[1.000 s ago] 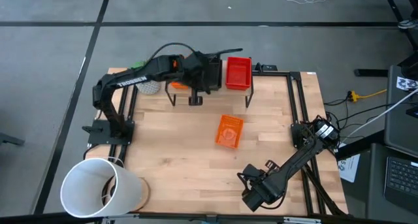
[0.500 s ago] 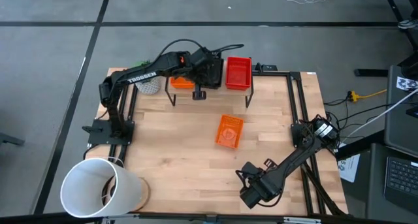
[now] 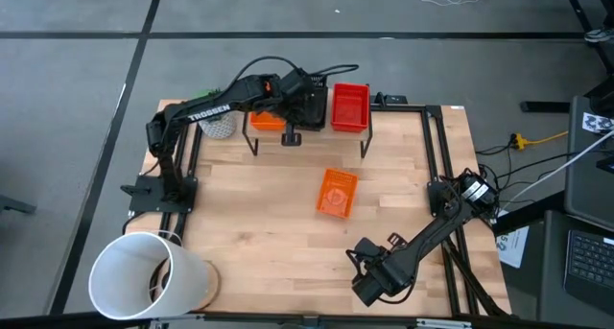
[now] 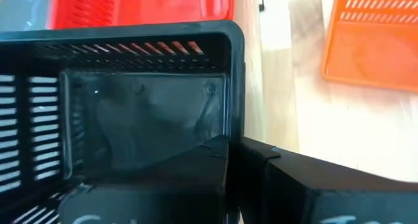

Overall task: Stack baskets on shelf by color
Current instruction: Stack the black bin on top of the black bin on the shelf, then stack the orange bin on top of the orange bin on the shelf

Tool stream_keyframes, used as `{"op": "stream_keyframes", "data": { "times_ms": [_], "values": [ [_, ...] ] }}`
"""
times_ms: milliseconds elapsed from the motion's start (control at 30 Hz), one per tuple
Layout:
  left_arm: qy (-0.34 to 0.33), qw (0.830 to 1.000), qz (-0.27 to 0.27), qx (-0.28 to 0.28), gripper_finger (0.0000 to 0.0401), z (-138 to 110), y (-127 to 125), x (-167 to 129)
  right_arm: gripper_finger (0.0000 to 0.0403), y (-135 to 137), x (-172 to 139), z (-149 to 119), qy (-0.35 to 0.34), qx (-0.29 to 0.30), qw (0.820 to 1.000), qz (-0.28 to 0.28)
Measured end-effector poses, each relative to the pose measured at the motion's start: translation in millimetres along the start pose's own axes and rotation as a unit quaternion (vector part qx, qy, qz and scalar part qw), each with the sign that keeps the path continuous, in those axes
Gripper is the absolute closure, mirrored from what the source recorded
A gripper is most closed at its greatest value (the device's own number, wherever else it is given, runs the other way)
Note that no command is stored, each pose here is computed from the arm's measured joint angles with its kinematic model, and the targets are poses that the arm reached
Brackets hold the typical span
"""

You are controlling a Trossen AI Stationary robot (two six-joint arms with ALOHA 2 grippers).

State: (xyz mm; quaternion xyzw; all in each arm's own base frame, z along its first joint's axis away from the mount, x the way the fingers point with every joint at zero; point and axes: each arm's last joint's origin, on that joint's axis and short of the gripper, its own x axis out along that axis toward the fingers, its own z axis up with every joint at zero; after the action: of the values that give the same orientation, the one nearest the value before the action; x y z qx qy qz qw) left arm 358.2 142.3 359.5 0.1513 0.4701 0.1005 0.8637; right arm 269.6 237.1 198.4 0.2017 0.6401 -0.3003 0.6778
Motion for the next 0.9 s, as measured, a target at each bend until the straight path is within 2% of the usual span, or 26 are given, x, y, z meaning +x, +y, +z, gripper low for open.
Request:
{"op": "stream_keyframes", "data": {
  "times_ms": [233,633,900],
  "values": [
    [0.015,1.000,-0.006,0.001,0.0394,-1.8,-0.9,8.4,0.0350,1.4,0.0,0.2,-0.001,0.001,1.000,0.007],
    [0.021,1.000,0.014,0.004,0.0302,-0.4,-2.2,7.5,0.0350,2.1,0.0,0.2,-0.001,0.001,1.000,0.011],
    [0.007,0.998,0.059,0.017,0.0293,15.3,-8.8,-15.1,0.0350,2.8,0.0,0.2,0.001,0.001,1.000,0.014]
  ]
}}
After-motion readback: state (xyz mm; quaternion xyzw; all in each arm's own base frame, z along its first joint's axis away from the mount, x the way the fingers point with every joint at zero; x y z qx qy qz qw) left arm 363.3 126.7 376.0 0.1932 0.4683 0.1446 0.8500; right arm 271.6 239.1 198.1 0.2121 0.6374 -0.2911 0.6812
